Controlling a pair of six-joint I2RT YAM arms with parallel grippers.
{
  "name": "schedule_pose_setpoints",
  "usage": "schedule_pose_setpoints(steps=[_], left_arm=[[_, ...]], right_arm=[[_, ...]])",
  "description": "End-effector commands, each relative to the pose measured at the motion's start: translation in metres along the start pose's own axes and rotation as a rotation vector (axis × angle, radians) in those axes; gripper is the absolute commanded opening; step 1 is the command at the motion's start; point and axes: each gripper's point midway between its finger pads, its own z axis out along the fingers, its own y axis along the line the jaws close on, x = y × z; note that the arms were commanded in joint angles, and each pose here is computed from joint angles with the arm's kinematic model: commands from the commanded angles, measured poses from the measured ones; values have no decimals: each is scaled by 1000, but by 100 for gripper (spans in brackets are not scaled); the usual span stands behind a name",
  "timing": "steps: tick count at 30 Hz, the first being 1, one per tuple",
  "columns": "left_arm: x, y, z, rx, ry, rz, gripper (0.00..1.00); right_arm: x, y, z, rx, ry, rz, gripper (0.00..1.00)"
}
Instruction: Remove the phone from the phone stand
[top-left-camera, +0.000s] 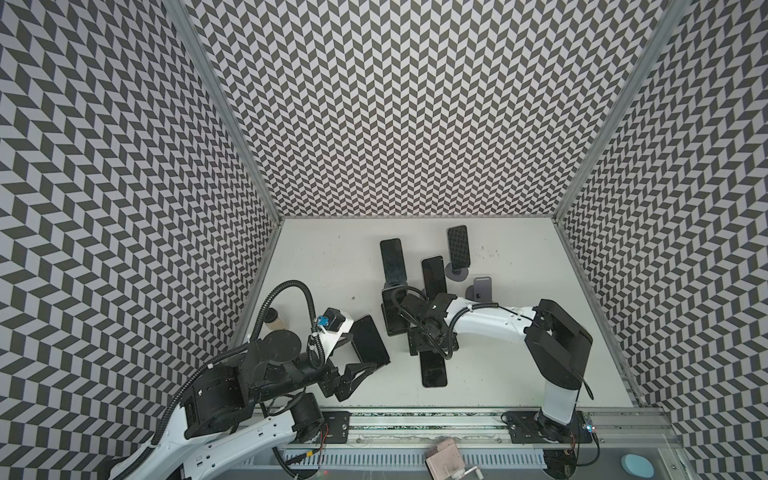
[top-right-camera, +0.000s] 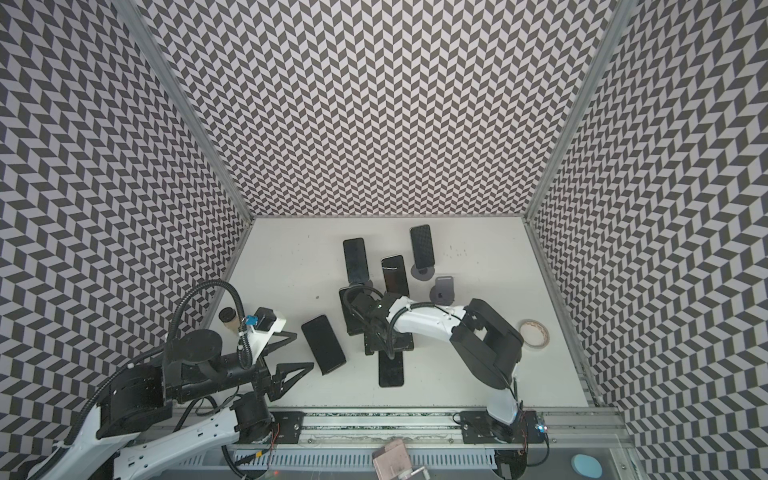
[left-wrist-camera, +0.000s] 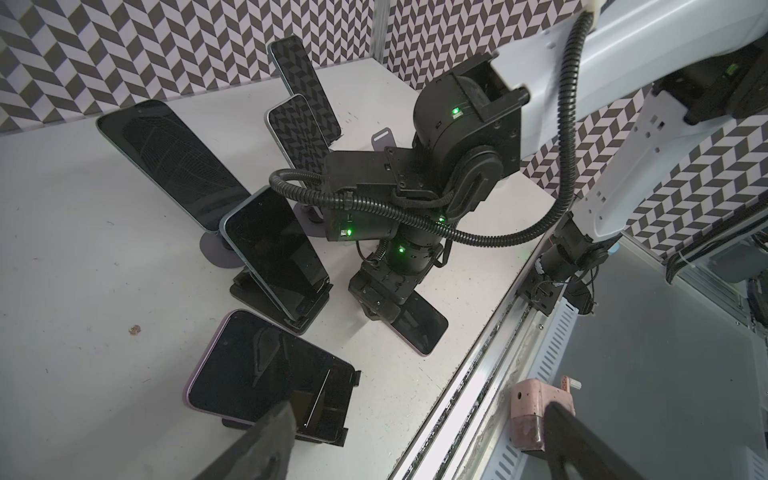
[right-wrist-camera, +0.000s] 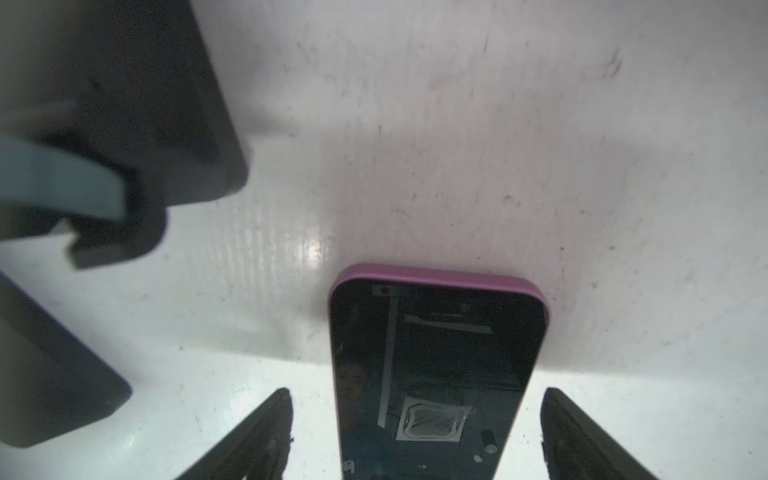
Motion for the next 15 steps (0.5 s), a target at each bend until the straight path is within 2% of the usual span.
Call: schedule_pose_setpoints(steps=[1, 9, 15], left_arm=[[-16, 1, 2, -23, -30, -33, 92], [-34, 8, 17, -99, -18, -49, 89], [-56, 14, 31, -171, -30, -38, 89]], right_arm=[[-4, -7, -22, -7, -59, -27, 92], [-5, -20, -48, -53, -131, -61, 93], [-15, -47, -69, -87, -191, -60, 91]])
